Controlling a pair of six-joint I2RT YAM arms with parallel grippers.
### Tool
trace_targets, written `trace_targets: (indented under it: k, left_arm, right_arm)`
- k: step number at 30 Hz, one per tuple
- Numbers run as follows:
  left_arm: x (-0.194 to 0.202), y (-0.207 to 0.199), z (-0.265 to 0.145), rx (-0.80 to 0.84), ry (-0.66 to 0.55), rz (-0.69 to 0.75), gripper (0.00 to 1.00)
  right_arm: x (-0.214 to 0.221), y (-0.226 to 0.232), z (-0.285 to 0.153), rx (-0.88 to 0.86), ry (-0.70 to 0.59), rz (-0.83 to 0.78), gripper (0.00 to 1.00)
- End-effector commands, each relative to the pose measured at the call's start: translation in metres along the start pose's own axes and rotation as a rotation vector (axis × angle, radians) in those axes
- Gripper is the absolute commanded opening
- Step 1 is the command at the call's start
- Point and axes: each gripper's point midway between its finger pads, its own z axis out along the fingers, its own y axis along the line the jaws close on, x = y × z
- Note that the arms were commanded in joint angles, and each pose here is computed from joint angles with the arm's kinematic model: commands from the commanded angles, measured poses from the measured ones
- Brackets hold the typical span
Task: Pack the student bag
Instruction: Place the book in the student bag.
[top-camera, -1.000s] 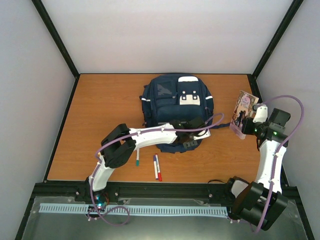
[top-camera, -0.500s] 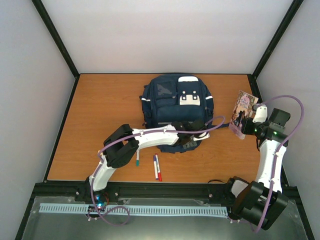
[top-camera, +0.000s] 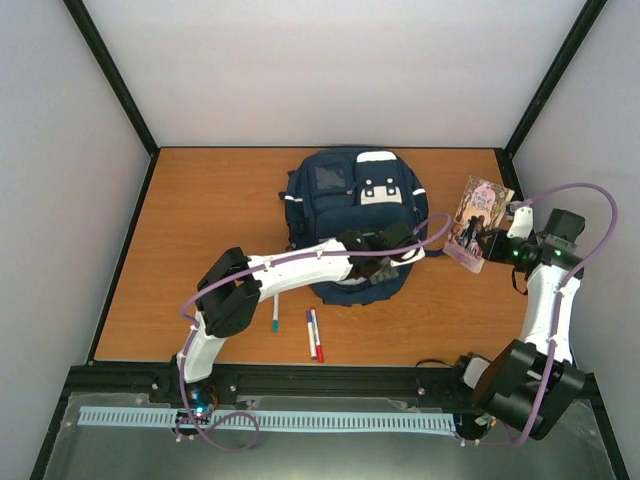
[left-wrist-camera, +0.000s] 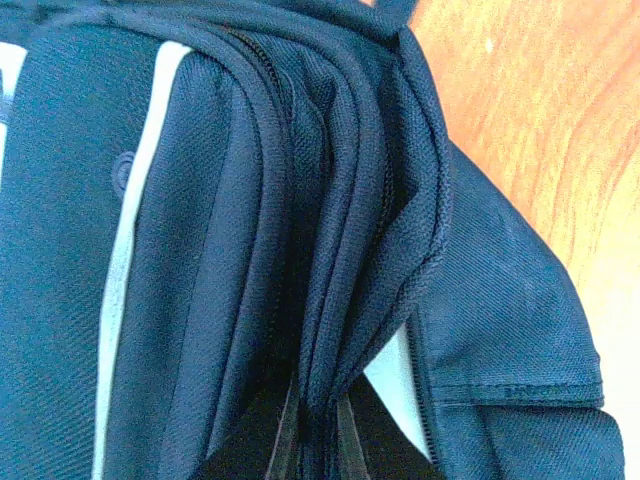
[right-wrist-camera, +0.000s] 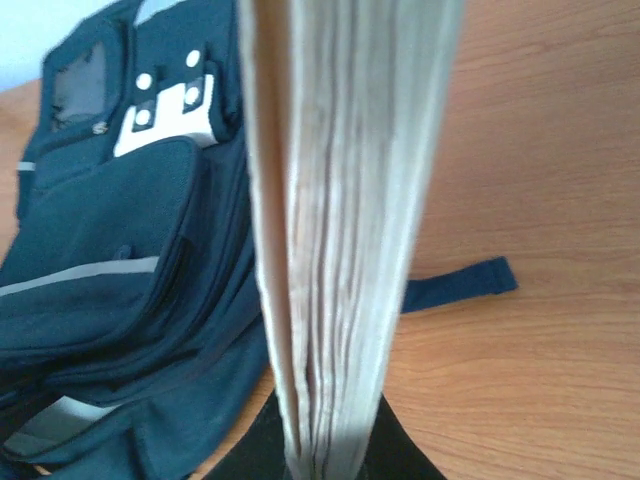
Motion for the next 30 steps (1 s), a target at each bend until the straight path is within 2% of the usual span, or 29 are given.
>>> trace_targets:
  k: [1, 8, 12, 21, 30]
  left_arm:
    - [-0.050, 0.060, -0.058, -0.087, -0.159, -0.075, 0.01]
    - [-0.076, 0.115, -0.084, -0.117, -0.236, -0.149, 0.01]
    - [-0.083, 0.137, -0.087, -0.141, -0.254, -0.177, 0.01]
    - [-0.090, 0.154, -0.089, -0.126, -0.303, -0.221, 0.01]
    - [-0.092, 0.155, -0.081, -0.125, -0.289, -0.229, 0.01]
  right_arm:
    - [-0.017, 0.024, -0.010, -0.167, -0.035, 0.054, 0.03]
    - [-0.039, 0.062, -0.030, -0.397, -0.021, 0.199, 0.03]
    - [-0.036, 0.071, -0.029, -0.504, 0.061, 0.349, 0.03]
    - [0.003, 0.076, -0.021, -0.521, 0.252, 0.526, 0.03]
    - [0.057, 0.092, -0.014, -0.417, 0.525, 0.643, 0.03]
